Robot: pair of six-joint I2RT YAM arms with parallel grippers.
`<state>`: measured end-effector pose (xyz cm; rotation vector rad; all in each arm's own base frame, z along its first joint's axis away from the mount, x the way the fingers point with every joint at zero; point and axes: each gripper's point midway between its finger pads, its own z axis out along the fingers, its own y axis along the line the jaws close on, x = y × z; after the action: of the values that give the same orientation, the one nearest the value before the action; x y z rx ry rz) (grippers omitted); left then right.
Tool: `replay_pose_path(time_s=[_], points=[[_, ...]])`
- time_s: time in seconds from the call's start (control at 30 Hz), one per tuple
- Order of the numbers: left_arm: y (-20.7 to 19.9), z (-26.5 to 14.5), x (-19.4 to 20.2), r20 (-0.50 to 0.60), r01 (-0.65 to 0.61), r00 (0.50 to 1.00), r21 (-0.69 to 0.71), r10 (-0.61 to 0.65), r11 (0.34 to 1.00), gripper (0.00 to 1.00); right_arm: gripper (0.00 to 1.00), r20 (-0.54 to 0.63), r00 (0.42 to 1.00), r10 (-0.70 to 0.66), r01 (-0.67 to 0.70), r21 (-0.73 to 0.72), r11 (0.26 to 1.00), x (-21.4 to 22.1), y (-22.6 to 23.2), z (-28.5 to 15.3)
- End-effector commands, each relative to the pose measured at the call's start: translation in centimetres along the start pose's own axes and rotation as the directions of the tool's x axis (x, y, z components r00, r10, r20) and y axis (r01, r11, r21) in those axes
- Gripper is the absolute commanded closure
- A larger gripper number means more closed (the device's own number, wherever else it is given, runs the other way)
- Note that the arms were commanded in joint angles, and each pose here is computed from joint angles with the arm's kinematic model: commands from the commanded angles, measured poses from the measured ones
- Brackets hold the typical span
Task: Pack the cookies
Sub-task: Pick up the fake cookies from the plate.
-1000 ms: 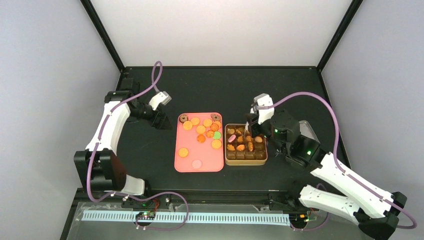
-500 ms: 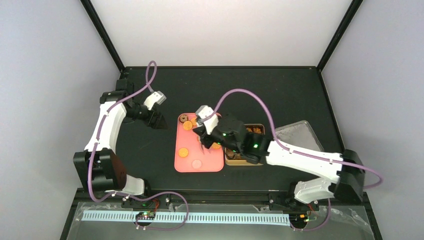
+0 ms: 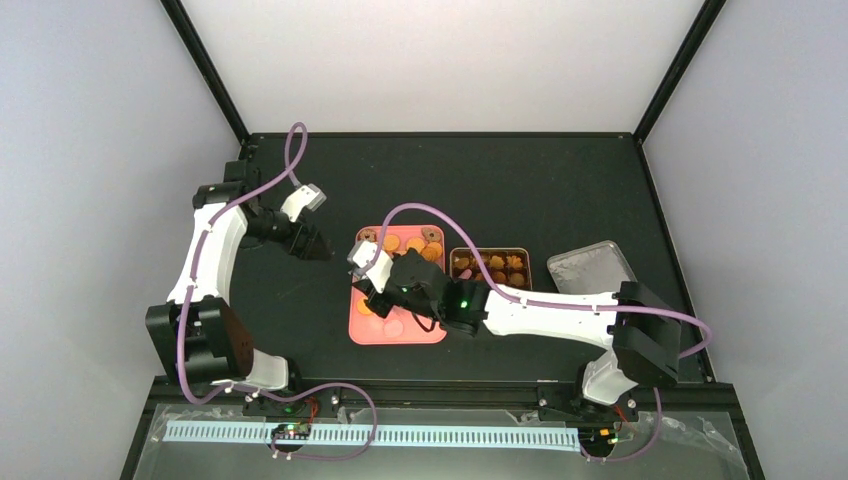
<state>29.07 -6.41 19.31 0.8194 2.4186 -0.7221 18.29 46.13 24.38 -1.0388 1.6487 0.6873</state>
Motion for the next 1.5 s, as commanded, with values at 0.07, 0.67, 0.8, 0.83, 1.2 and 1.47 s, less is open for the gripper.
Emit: replay_pose_path(time_s=[0.07,0.67,0.8,0.83,1.2,1.47], points=[[-0.4,-1.3,-0.8,0.021,-0.029,0.999,-0.015,0.029,0.999,0.19,0.74,0.049,0.999,0.004,-0.003,-0.012,1.000,-0.4,0.4,-0.2],[-0.5,-1.4,-1.3,0.030,-0.029,0.999,0.001,0.029,1.000,0.19,0.72,-0.046,0.998,0.044,-0.043,0.017,0.999,3.9,-0.6,-3.0],[-0.6,-1.4,-1.5,0.036,-0.027,0.999,0.012,0.027,1.000,0.19,0.70,-0.051,0.998,0.044,-0.042,0.025,0.999,3.7,-0.9,-3.9],[-0.6,-1.4,-1.5,0.038,-0.027,0.999,0.015,0.027,1.000,0.19,0.70,-0.052,0.998,0.045,-0.043,0.024,0.999,3.7,-0.9,-4.0],[-0.7,-1.6,-1.8,0.042,-0.030,0.999,0.018,0.029,0.999,0.19,0.73,-0.068,0.994,0.081,-0.081,0.006,0.997,3.4,-0.6,-4.7],[-0.7,-1.5,-2.0,0.049,-0.031,0.998,0.026,0.030,0.999,0.19,0.86,-0.123,0.986,0.111,-0.108,0.034,0.994,3.4,-0.9,-4.8]])
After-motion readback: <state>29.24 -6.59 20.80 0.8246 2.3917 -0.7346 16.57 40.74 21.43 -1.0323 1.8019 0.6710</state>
